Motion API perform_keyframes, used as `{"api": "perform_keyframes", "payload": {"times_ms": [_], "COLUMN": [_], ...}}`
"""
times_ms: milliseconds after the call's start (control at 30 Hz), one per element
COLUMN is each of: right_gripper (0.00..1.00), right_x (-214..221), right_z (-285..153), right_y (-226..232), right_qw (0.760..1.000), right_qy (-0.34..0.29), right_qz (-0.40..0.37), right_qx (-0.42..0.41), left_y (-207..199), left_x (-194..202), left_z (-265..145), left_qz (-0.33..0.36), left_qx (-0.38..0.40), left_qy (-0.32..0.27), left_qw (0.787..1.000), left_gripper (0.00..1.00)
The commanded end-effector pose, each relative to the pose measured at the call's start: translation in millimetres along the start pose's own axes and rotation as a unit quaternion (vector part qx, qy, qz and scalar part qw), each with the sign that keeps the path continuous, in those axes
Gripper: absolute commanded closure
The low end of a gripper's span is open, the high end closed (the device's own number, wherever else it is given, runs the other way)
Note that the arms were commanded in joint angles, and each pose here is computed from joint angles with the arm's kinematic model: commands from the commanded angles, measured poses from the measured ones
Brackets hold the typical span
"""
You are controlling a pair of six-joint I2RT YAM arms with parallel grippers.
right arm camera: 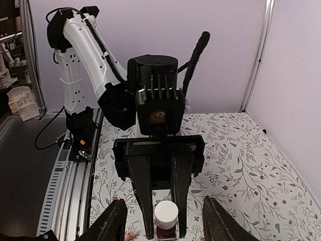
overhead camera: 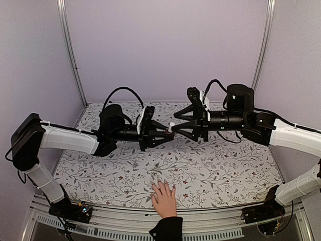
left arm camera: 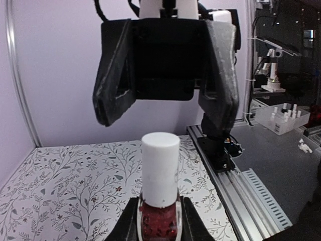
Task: Paint the nails
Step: Screw the nail polish bottle.
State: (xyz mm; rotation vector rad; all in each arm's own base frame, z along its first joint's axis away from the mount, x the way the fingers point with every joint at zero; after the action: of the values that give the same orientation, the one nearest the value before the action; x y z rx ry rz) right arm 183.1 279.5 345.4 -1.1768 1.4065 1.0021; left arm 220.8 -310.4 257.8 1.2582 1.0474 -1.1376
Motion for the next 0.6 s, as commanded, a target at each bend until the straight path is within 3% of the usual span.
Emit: {"api": "perform_keyframes", "payload": {"times_ms": [0, 433, 567], "right_gripper": [0.49, 0.63, 0.77], "right_x": [-3, 4, 7], "right_z": [2, 16, 19], "right_y": [7, 5, 4], "right_qw": [0.997, 0.993, 0.992], "right_qy": [0.018, 0.039, 0.045], "right_qz": [-0.017, -0.012, -0.010], "right_qx": [-0.071, -0.115, -0.117], "left_y": [-6, -7, -5], "left_x": [-9, -10, -10], "left_z": [6, 10, 11], "left_qz": [-0.015, -0.034, -0.034], "left_qx": [0.111, 0.156, 0.152], "left_qy": [-0.022, -0.035, -0.035], "left_qw": [0.993, 0.987, 0.987], "left_gripper": [1.00, 1.00, 1.00]}}
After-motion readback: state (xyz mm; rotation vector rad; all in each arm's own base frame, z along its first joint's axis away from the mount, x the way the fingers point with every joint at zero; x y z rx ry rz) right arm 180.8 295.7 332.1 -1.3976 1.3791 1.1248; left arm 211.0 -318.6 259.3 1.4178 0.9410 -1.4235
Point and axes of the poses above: each gripper's point midway between its finger pads, its own z axis out along the fingers, its own y axis along the line the jaws close on, x = y × z, the point moved 10 cm from there along -z, back along the fingers, and after that the axes turned 4 degrees about z, right-handed, at the moved point
